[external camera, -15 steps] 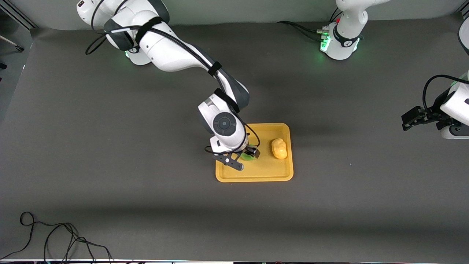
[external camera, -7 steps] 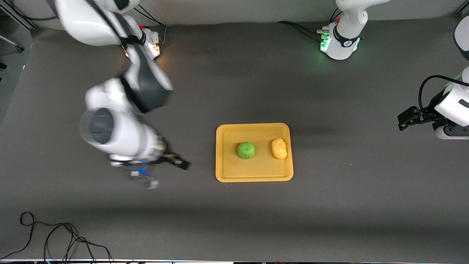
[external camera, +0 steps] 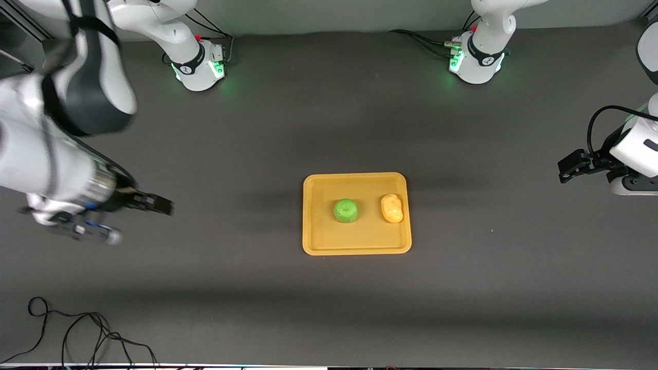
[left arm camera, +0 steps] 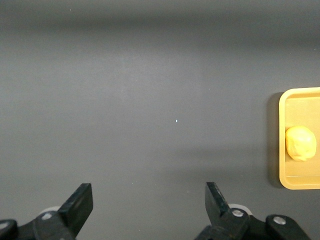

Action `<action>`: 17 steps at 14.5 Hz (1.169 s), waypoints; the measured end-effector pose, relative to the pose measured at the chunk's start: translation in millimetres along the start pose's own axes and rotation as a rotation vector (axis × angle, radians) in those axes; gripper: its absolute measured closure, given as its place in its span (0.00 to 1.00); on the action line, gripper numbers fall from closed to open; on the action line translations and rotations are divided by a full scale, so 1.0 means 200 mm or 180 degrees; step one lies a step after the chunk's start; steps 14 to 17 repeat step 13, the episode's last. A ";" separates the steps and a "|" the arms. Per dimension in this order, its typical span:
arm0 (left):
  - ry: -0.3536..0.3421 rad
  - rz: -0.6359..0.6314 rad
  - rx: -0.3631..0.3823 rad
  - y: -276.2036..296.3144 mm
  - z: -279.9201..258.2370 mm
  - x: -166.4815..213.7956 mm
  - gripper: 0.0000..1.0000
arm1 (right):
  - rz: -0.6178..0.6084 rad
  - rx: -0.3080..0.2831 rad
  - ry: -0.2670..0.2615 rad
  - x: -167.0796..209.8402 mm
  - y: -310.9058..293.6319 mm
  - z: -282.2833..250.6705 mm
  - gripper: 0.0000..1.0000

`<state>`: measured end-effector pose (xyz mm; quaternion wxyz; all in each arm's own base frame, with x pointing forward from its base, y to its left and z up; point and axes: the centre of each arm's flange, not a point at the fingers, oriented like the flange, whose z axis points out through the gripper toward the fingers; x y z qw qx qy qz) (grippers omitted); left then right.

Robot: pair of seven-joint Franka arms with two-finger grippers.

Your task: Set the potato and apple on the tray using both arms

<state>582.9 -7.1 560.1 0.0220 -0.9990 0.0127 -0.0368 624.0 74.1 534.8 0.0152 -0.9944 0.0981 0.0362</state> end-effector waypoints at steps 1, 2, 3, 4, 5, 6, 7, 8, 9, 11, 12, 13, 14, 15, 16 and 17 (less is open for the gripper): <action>0.0000 0.0001 0.0000 0.00 0.00 0.00 0.00 | 0.0014 0.0007 -0.0098 -0.05 0.11 -0.06 0.00; 0.0000 0.0000 0.0001 0.00 0.00 0.00 0.00 | -0.0017 -0.0039 -0.0171 -0.09 0.21 -0.12 0.00; -0.0002 -0.0002 0.0002 0.00 0.00 0.00 0.00 | -0.0103 -0.0110 -0.0193 -0.12 0.29 -0.17 0.00; -0.0004 -0.0005 0.0002 -0.01 0.00 0.00 0.00 | -0.0202 -0.0146 -0.0181 -0.16 0.34 -0.23 0.00; -0.0007 -0.0008 0.0003 -0.01 0.00 0.00 0.00 | -0.0254 -0.0157 -0.0155 -0.19 0.36 -0.26 0.00; -0.0010 -0.0010 0.0003 -0.01 0.00 0.00 0.00 | -0.0290 -0.0163 -0.0130 -0.22 0.35 -0.28 0.00; -0.0013 -0.0010 0.0003 -0.01 0.00 0.00 0.00 | -0.0318 -0.0164 -0.0109 -0.24 0.35 -0.29 0.00; -0.0016 -0.0011 0.0003 -0.01 0.00 0.00 0.00 | -0.0327 -0.0162 -0.0086 -0.25 0.35 -0.29 0.00; -0.0019 -0.0011 0.0004 -0.01 0.00 0.00 0.00 | -0.0329 -0.0161 -0.0080 -0.25 0.36 -0.29 0.00; -0.0026 -0.0011 0.0004 -0.01 0.00 -0.01 0.00 | -0.0358 -0.0164 -0.0103 -0.26 0.37 -0.27 0.00; -0.0029 -0.0011 0.0004 -0.01 0.00 -0.01 0.00 | -0.0377 -0.0165 -0.0108 -0.26 0.36 -0.27 0.00; -0.0030 -0.0011 0.0004 -0.01 0.00 -0.01 0.00 | -0.0396 -0.0166 -0.0109 -0.27 0.35 -0.26 0.00; -0.0030 -0.0011 0.0004 -0.01 0.00 -0.01 0.00 | -0.0396 -0.0166 -0.0109 -0.27 0.35 -0.26 0.00; -0.0030 -0.0011 0.0004 -0.01 0.00 -0.01 0.00 | -0.0396 -0.0166 -0.0109 -0.27 0.35 -0.26 0.00; -0.0030 -0.0011 0.0004 -0.01 0.00 -0.01 0.00 | -0.0396 -0.0166 -0.0109 -0.27 0.35 -0.26 0.00; -0.0030 -0.0011 0.0004 -0.01 0.00 -0.01 0.00 | -0.0396 -0.0166 -0.0109 -0.27 0.35 -0.26 0.00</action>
